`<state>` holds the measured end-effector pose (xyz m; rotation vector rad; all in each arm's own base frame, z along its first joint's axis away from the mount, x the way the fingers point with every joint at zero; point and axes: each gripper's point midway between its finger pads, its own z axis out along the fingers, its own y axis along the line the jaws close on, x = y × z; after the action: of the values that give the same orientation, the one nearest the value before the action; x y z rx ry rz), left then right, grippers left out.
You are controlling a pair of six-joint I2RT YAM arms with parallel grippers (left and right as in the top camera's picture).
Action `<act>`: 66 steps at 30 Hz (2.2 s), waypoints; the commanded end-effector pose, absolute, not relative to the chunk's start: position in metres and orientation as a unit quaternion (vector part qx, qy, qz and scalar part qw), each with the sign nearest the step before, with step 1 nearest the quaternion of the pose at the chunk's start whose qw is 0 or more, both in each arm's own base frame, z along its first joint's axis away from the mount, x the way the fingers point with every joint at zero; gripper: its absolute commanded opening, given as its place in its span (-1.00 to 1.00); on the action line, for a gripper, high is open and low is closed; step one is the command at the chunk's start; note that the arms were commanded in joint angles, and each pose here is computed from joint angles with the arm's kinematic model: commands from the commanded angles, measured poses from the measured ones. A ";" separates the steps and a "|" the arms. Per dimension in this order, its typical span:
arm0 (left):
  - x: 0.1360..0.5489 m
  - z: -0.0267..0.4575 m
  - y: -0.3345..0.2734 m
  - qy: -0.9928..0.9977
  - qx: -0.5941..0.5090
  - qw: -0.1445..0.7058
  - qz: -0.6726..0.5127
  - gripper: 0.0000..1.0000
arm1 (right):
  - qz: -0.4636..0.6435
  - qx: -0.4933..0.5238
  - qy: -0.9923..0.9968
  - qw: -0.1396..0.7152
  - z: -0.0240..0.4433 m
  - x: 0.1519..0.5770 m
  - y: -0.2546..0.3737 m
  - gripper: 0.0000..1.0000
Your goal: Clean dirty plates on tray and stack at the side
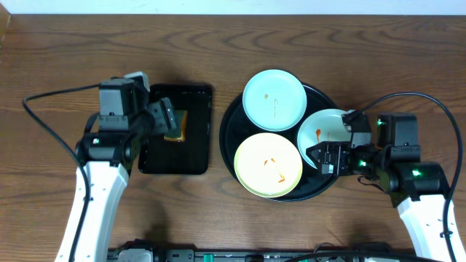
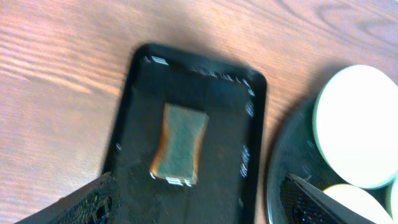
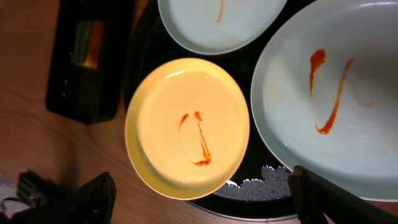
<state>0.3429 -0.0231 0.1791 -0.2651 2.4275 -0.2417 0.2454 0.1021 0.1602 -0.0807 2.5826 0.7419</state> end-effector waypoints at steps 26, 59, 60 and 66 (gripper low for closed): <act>0.376 0.016 -0.035 0.984 -0.032 0.172 -0.028 -0.18 | 0.236 -0.054 0.942 0.234 0.160 0.249 0.109 0.68; 0.356 0.022 -0.037 0.985 -0.089 0.140 -0.043 -0.86 | 0.225 -0.044 0.954 0.191 0.142 0.240 0.106 0.71; 0.355 0.019 -0.038 0.986 -0.089 0.135 -0.046 -0.85 | 0.226 -0.045 0.956 0.183 0.138 0.239 0.107 0.70; 0.353 0.014 -0.046 0.987 -0.086 0.122 -0.067 -0.85 | 0.236 -0.055 0.962 0.129 0.115 0.234 0.123 0.61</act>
<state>0.3559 -0.0394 0.0152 -0.2370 2.8672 -0.1394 0.2384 0.1134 0.1223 -0.1510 2.7564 0.6470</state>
